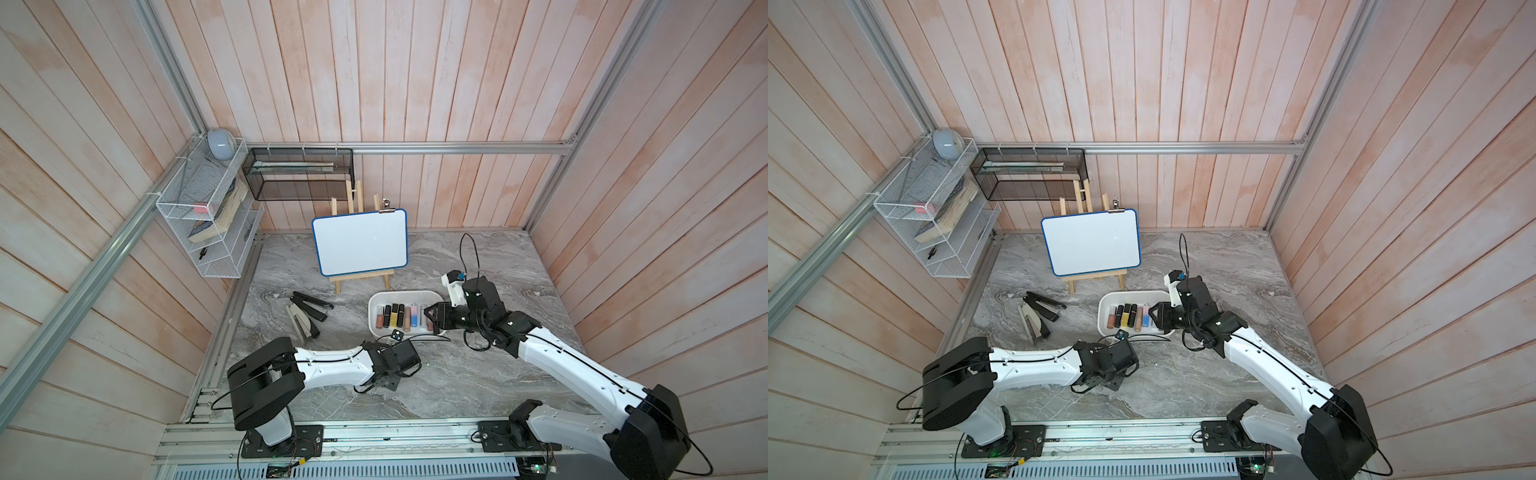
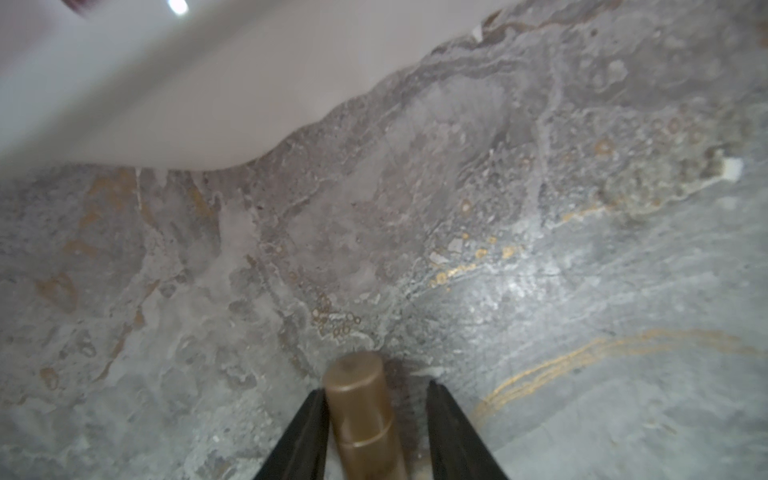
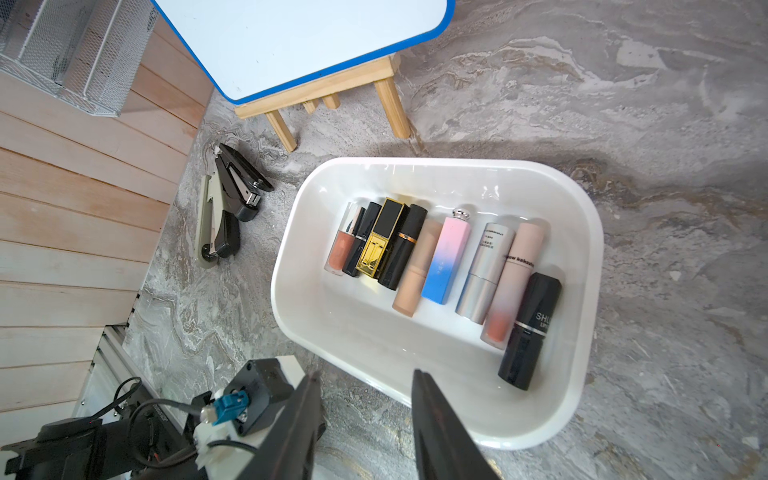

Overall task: Put the lipstick into the storage box
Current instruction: Pick up the lipstick at the center of the board.

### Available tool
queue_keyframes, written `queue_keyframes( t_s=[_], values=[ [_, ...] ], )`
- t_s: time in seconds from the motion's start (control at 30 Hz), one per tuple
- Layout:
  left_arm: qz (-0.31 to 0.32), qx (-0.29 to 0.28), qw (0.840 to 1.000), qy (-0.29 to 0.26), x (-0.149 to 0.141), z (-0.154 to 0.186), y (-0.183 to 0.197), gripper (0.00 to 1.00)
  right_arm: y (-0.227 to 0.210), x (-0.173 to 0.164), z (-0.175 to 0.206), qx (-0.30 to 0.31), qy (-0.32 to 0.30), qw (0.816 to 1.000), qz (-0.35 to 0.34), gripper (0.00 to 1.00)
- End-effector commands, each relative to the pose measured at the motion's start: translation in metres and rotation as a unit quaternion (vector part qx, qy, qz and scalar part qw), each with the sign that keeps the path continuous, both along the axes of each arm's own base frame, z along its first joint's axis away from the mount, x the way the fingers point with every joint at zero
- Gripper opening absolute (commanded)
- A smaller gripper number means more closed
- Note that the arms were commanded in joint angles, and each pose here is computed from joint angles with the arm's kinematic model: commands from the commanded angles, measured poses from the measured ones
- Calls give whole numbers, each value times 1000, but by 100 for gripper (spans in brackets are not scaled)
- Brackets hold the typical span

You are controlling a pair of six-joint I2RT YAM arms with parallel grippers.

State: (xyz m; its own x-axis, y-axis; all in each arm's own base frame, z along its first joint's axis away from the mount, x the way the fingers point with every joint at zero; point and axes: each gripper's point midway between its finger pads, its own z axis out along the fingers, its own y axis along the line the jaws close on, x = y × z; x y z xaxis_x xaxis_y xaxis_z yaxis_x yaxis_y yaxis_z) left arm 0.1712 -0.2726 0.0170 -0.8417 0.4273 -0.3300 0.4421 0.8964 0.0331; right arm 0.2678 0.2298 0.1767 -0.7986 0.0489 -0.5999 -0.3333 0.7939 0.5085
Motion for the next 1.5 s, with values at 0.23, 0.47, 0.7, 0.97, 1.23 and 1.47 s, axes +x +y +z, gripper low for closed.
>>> queue_keyframes(
  t_s=[0.23,0.47,0.7,0.97,1.23,1.47],
  values=[
    [-7,19,999,34,-7,-16,0,39,-3,-2,7,10,-8,1000,-2,41],
    [-6,21,999,44,-9,-20,4,30,-2,-2,9,11,-11,1000,-2,41],
    [-1,20,999,50,-9,-19,9,23,-3,-2,9,12,-13,1000,-5,41],
    [4,-32,999,27,4,21,6,23,0,-2,14,24,-16,1000,-1,41],
    [19,-175,984,-4,27,99,8,23,0,-2,26,60,-22,998,2,42],
    [20,-354,934,-40,50,179,10,25,5,-10,53,134,-28,990,36,44]
  ],
)
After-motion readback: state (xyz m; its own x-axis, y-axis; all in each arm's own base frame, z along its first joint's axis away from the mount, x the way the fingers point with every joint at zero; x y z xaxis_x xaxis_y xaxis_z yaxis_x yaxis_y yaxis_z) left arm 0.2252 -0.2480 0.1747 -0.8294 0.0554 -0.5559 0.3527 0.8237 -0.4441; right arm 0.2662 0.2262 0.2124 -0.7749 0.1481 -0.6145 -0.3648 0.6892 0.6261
